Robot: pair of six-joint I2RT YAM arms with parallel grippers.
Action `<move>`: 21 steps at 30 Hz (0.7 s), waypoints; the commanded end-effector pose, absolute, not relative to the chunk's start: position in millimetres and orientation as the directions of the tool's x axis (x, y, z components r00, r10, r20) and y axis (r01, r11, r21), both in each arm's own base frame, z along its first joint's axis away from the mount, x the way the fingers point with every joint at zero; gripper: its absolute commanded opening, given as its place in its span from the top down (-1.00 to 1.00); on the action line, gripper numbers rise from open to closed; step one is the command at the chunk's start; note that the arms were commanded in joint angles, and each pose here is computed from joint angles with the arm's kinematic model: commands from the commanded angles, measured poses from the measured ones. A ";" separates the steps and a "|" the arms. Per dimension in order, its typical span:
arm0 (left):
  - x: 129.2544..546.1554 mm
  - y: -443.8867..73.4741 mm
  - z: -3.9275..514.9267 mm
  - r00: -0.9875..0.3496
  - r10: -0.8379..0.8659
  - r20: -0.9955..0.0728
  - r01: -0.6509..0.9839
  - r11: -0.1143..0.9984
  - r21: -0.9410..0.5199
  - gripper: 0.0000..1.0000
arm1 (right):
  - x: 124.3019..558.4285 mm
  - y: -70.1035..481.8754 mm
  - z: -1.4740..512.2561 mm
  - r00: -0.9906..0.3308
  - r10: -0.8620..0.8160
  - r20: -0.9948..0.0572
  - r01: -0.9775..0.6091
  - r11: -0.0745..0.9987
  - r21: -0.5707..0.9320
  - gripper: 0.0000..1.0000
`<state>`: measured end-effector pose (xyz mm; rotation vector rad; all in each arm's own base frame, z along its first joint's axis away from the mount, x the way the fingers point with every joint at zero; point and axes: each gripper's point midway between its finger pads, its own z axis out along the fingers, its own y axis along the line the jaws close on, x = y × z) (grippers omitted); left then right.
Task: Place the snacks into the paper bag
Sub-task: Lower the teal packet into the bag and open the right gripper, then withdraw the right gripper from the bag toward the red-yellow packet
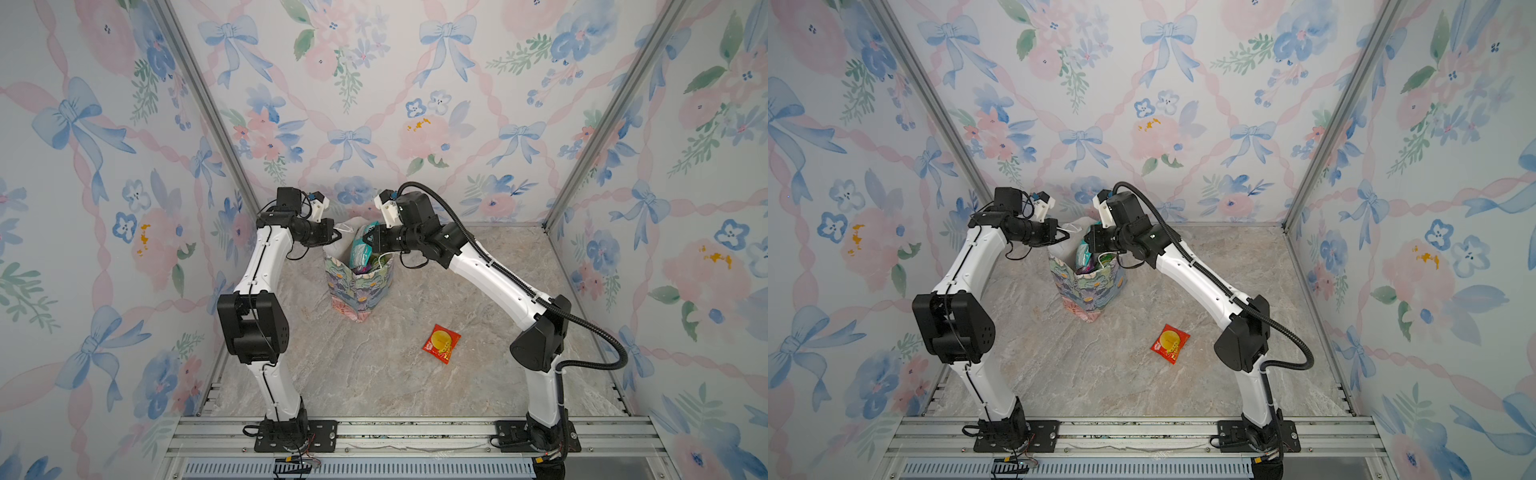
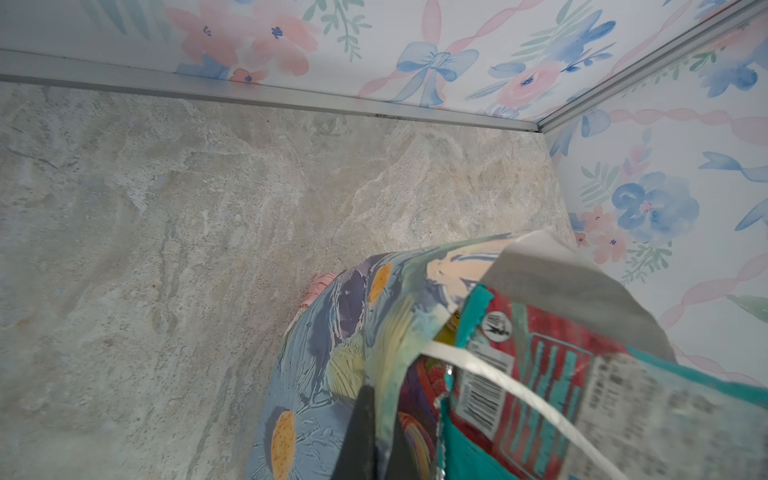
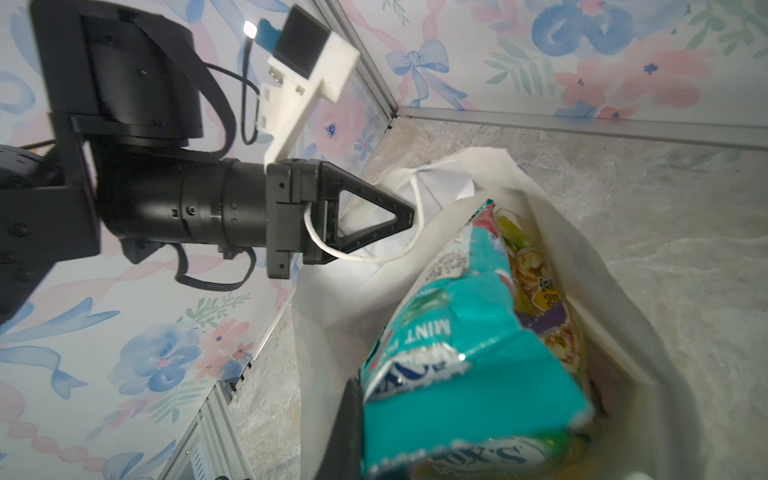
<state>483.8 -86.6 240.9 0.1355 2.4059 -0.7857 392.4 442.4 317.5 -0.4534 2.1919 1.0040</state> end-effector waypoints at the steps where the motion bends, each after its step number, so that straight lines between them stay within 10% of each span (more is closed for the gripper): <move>1: 474.8 -90.1 243.9 -0.829 -0.086 -0.552 0.263 0.812 -0.521 1.00 | 394.0 448.0 327.6 -0.685 -0.034 -0.727 -0.573 0.641 0.510 1.00; 3: 474.6 -89.7 243.3 -0.830 -0.086 -0.550 0.261 0.813 -0.521 1.00 | 397.2 450.5 320.5 -0.693 -0.040 -0.720 -0.565 0.651 0.507 0.91; 9: 474.7 -89.4 243.3 -0.830 -0.086 -0.551 0.261 0.813 -0.521 1.00 | 398.1 451.0 345.9 -0.657 -0.045 -0.752 -0.598 0.638 0.485 -0.27; 21: 475.5 -87.8 241.8 -0.832 -0.089 -0.548 0.257 0.813 -0.523 1.00 | 387.8 422.9 393.3 -0.544 -0.027 -0.839 -0.641 0.659 0.394 -0.49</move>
